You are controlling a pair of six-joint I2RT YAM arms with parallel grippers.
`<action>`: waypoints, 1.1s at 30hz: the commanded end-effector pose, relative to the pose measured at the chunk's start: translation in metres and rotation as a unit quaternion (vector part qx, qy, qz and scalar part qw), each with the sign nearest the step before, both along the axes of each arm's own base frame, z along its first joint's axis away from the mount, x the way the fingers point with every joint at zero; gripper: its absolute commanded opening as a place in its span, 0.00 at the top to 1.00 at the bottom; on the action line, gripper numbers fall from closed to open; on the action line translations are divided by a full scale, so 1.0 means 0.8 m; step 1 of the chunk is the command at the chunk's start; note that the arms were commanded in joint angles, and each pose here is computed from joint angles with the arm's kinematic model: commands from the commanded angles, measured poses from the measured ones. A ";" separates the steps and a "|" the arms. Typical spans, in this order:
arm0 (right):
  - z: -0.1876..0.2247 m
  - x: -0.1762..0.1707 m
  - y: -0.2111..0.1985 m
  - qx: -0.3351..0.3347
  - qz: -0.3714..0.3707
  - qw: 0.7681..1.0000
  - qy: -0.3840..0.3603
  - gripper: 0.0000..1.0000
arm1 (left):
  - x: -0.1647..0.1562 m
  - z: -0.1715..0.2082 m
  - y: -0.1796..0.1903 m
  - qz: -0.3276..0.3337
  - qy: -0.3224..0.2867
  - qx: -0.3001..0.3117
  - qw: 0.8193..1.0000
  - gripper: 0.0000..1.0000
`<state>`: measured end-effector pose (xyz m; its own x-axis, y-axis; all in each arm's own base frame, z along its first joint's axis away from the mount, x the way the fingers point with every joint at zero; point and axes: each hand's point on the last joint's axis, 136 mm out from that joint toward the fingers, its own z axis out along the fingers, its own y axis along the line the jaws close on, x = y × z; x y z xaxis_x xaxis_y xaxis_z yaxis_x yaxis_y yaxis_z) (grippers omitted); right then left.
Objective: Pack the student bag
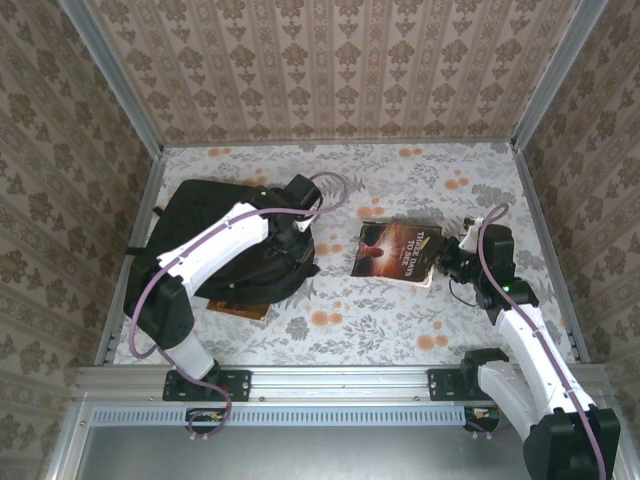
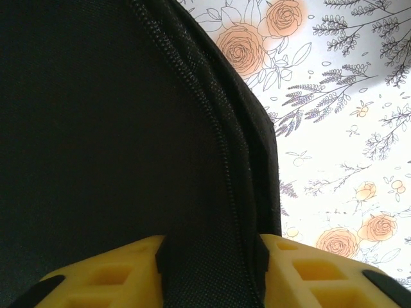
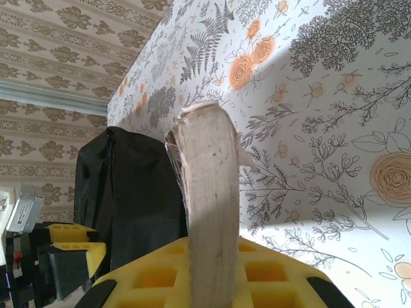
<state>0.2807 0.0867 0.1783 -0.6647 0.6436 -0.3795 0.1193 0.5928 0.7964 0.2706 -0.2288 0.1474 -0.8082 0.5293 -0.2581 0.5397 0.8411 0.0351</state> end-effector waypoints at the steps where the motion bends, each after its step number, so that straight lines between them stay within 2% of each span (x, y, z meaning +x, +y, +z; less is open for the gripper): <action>1: 0.019 0.007 0.006 0.020 0.011 0.999 -0.029 1.00 | -0.002 0.013 0.010 -0.006 -0.006 0.012 1.000 0.64; 6: 0.022 0.007 0.006 0.022 0.011 0.999 -0.030 1.00 | -0.002 0.014 0.014 -0.008 -0.008 0.021 1.000 0.67; 20: 0.022 0.007 0.008 0.023 0.014 0.999 -0.026 1.00 | -0.019 0.001 -0.010 -0.031 0.021 0.018 0.999 0.45; 33: 0.017 0.005 0.008 0.027 0.013 0.999 -0.025 1.00 | -0.019 0.002 0.016 -0.022 0.001 0.066 0.998 0.47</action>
<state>0.2807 0.0891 0.1754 -0.6779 0.6416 -0.3588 0.1261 0.5824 0.8031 0.2600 -0.2287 0.1426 -0.7822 0.5893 -0.2021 0.5824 0.8069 0.0986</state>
